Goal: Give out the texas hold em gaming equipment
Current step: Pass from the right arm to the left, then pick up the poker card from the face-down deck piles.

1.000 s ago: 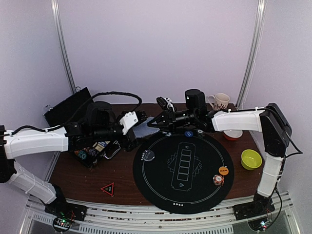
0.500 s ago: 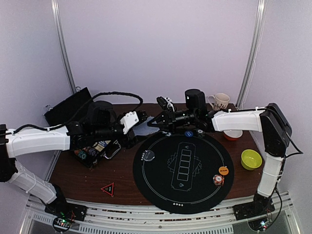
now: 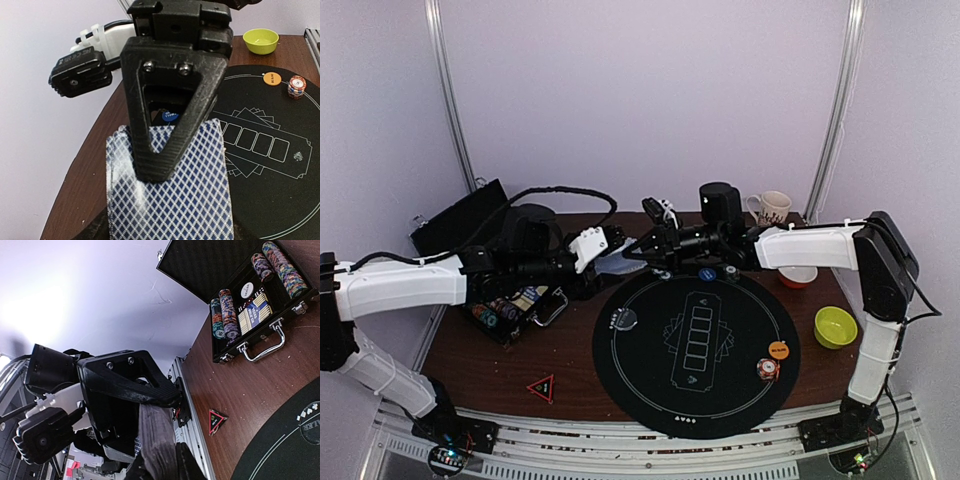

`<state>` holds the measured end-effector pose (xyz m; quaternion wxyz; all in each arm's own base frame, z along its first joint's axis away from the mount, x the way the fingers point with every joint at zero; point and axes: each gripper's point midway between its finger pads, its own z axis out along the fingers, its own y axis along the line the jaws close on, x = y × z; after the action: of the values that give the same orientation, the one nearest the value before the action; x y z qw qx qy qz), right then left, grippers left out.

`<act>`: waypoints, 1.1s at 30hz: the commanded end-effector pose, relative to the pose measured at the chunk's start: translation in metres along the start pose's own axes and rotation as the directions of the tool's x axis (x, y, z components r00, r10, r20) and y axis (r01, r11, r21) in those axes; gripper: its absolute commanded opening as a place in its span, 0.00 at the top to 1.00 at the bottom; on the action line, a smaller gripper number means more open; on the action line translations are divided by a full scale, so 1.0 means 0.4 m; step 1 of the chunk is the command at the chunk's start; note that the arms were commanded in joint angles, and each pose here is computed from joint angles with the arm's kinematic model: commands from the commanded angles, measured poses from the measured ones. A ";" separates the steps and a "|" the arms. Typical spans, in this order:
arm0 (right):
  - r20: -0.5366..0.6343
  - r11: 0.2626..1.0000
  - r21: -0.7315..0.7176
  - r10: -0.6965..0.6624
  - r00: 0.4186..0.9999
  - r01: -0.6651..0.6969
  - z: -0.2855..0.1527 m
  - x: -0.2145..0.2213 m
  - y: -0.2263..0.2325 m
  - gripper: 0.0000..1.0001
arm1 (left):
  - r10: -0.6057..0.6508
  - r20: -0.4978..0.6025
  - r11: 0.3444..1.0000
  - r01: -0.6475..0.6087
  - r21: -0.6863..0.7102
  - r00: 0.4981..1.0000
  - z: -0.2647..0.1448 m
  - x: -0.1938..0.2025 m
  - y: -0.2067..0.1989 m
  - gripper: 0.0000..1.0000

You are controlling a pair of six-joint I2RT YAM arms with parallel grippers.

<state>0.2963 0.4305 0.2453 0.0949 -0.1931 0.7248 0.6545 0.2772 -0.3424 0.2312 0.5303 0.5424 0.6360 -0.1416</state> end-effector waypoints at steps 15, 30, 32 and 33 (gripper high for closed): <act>-0.116 0.946 0.283 -0.128 0.985 0.156 0.003 0.013 -0.104 0.45 | 0.013 0.025 0.999 -0.012 -0.032 1.000 -0.004 -0.039 0.035 0.44; -0.137 0.891 0.390 -0.191 0.972 0.230 -0.050 -0.011 -0.099 0.47 | 0.015 -0.014 0.999 -0.016 -0.032 1.000 -0.005 -0.011 0.031 0.45; -0.134 0.891 0.387 -0.200 0.970 0.237 -0.051 -0.016 -0.088 0.48 | 0.017 -0.013 0.999 -0.017 -0.031 1.000 -0.004 -0.011 0.031 0.45; -0.137 0.890 0.387 -0.202 0.970 0.240 -0.051 -0.017 -0.084 0.49 | 0.018 -0.016 0.999 -0.018 -0.032 1.000 -0.002 -0.009 0.031 0.45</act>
<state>0.3135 0.4183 0.2107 0.1567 -0.2797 0.8111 0.4891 0.2768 -0.3330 0.2110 0.4913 0.5546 0.6604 -0.1217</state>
